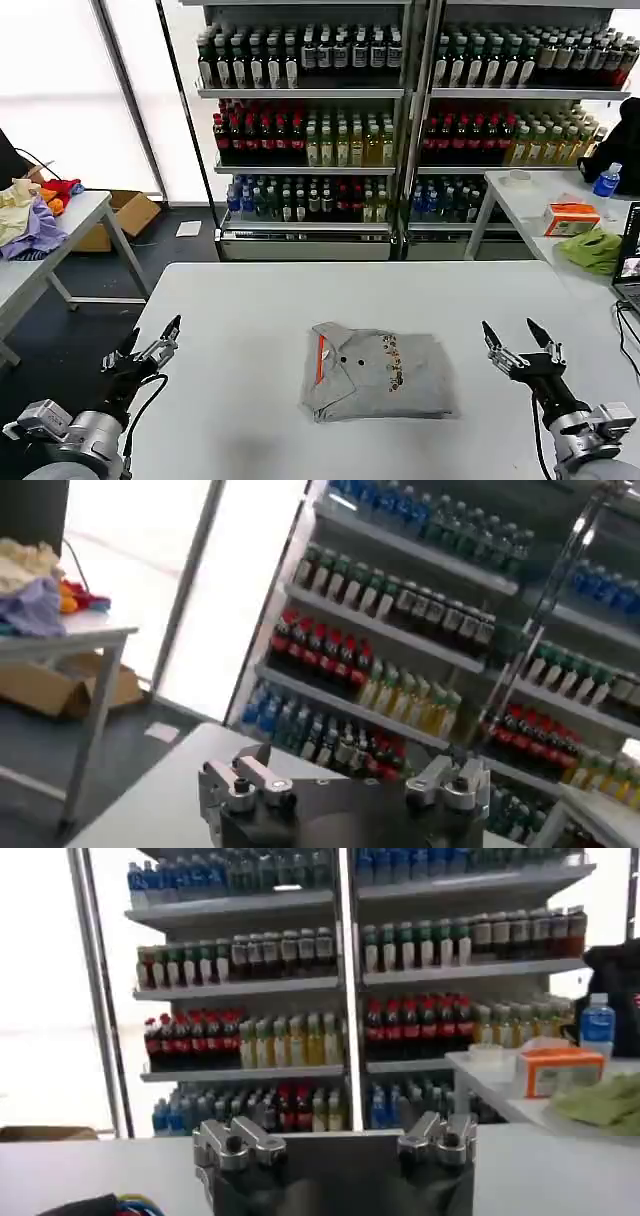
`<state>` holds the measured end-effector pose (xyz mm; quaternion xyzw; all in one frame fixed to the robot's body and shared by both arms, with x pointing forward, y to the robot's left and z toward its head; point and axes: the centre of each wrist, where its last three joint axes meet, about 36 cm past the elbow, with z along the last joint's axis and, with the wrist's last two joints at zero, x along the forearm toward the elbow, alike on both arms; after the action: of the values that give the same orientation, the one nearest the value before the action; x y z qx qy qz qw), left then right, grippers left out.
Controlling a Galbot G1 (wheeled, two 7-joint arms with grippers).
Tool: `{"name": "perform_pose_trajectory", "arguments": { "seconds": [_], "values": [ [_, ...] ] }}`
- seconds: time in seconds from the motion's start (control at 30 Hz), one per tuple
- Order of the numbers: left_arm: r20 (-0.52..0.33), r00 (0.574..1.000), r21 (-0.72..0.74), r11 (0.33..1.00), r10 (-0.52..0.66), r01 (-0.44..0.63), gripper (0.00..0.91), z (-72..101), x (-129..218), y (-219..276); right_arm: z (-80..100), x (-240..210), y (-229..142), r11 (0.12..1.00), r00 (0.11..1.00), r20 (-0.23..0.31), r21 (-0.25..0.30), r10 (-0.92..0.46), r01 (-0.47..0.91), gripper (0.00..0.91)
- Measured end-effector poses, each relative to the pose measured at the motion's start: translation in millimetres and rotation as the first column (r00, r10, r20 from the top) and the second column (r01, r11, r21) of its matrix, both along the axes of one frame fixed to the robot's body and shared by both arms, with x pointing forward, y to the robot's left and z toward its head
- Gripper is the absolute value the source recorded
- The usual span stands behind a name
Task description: Fold and organize the clothes.
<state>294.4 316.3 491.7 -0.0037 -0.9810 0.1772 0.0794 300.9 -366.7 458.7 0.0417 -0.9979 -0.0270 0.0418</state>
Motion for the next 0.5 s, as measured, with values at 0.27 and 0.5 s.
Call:
{"name": "perform_pose_trajectory", "arguments": {
  "seconds": [0.27,0.5],
  "values": [
    [0.060,0.997,0.107,0.994,-0.046,0.040,0.907,-3.3,2.1,1.7,-5.5,-14.2,-15.9,0.999,1.000,0.004,-0.013,-0.031,0.031,0.907],
    [0.101,0.990,0.164,0.983,-0.096,0.078,0.907,-5.6,-2.7,3.8,-8.4,-22.5,-19.6,0.999,0.999,0.027,0.005,-0.041,0.041,0.907]
  ]
}}
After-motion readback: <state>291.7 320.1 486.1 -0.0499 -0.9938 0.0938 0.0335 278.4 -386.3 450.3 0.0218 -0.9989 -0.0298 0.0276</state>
